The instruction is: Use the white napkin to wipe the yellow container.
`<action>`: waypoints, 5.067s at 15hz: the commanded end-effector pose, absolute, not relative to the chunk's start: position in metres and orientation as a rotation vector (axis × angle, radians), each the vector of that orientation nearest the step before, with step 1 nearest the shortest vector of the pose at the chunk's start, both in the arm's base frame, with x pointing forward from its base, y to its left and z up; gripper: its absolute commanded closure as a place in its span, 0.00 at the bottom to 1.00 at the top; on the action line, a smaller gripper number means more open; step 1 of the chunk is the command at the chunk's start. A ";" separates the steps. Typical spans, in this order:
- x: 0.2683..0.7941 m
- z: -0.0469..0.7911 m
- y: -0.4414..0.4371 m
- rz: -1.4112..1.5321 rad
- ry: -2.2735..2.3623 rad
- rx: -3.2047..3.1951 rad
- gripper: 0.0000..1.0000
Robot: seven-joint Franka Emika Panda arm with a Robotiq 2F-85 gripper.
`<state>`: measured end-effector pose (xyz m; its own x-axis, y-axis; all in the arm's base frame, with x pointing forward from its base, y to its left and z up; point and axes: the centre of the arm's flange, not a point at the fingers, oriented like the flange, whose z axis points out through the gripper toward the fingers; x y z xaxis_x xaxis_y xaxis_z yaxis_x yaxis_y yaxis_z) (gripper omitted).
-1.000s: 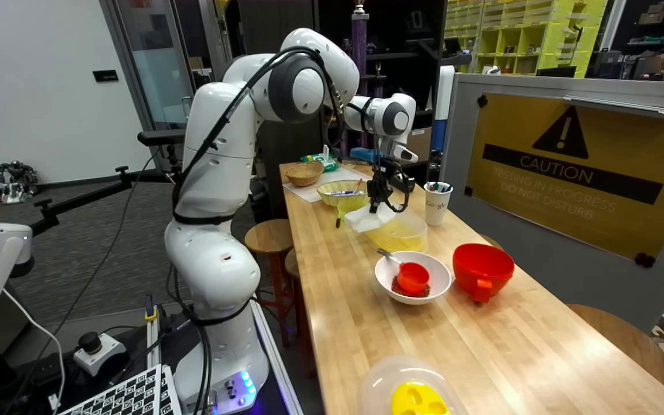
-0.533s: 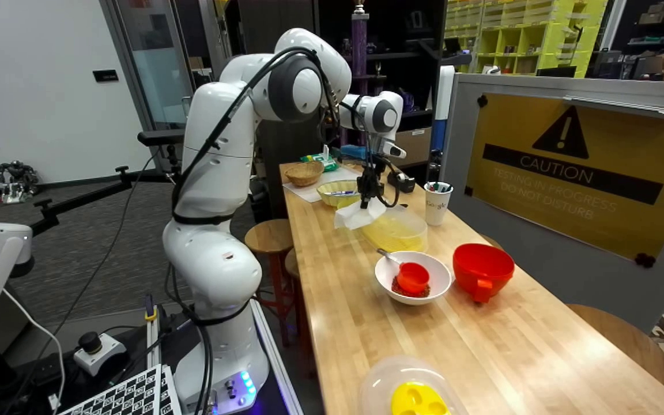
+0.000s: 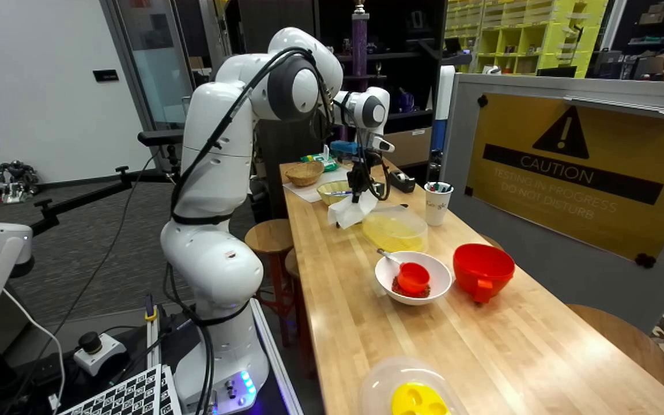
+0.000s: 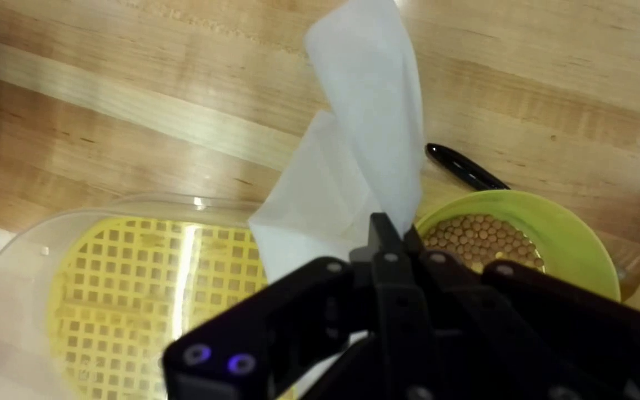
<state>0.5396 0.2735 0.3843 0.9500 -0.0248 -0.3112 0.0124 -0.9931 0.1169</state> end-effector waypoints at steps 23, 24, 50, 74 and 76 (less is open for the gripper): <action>0.586 0.369 0.087 -0.528 -0.489 2.932 1.00; 0.585 0.371 0.093 -0.524 -0.472 2.935 1.00; 0.558 0.378 0.196 -0.497 -0.162 2.963 1.00; 0.560 0.373 0.158 -0.502 -0.276 2.939 1.00; 0.553 0.373 0.179 -0.497 -0.211 2.944 1.00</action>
